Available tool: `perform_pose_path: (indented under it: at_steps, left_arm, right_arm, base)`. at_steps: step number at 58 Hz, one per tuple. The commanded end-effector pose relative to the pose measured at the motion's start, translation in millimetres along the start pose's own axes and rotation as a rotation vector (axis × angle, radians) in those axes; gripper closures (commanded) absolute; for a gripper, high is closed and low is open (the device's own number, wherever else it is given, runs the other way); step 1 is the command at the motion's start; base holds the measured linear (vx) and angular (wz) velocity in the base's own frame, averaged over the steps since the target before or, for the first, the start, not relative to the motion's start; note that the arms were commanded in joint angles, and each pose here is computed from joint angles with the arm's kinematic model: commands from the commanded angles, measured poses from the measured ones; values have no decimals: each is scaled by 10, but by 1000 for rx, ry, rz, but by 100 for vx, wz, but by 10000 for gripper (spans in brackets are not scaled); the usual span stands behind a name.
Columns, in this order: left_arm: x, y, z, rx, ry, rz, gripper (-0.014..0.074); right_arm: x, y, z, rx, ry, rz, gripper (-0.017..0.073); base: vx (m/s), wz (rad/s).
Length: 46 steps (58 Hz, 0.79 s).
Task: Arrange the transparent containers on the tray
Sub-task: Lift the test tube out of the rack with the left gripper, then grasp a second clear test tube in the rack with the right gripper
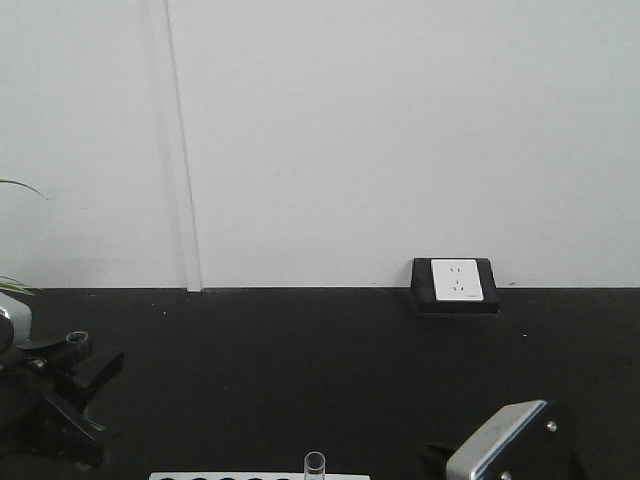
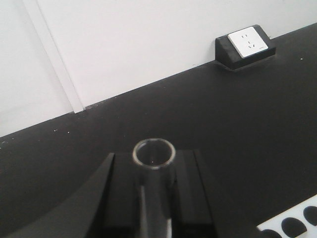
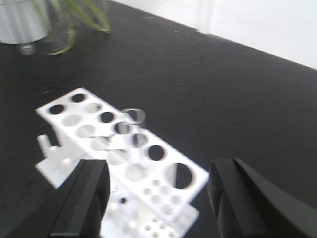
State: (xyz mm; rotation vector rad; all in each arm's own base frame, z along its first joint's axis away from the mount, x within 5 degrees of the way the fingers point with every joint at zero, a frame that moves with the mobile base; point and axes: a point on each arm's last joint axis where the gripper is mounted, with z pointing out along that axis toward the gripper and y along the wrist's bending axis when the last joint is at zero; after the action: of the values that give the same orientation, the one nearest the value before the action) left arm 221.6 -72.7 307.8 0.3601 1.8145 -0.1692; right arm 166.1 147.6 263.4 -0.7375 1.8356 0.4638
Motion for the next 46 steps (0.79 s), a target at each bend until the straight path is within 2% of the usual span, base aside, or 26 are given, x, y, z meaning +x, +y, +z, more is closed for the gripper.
perform_pose_path:
  at_steps: [1,25,35,41,46]
  left_arm:
    - [-232,20,-62,-11,-134,-10,601]
    - [-232,20,-62,-11,-134,-10,601]
    - [-230,20,-60,-11,-133,-10,601]
    - [-230,20,-60,-11,-133,-10,601]
    - [-230,20,-60,-11,-132,-10,601]
  right_arm:
    - [-164,88,54,-44,-113,-30,55]
    - [4,163,497,-88,-140,-24,-23]
    - [61,176,666,-95,-190,-1,-26]
    - [62,128,778,-63,-186,22,-26]
    - [13,5,874,-6,-193,41,-26]
  base:
    - [0,0]
    - [0,0]
    - [0,0]
    - [0,0]
    - [0,0]
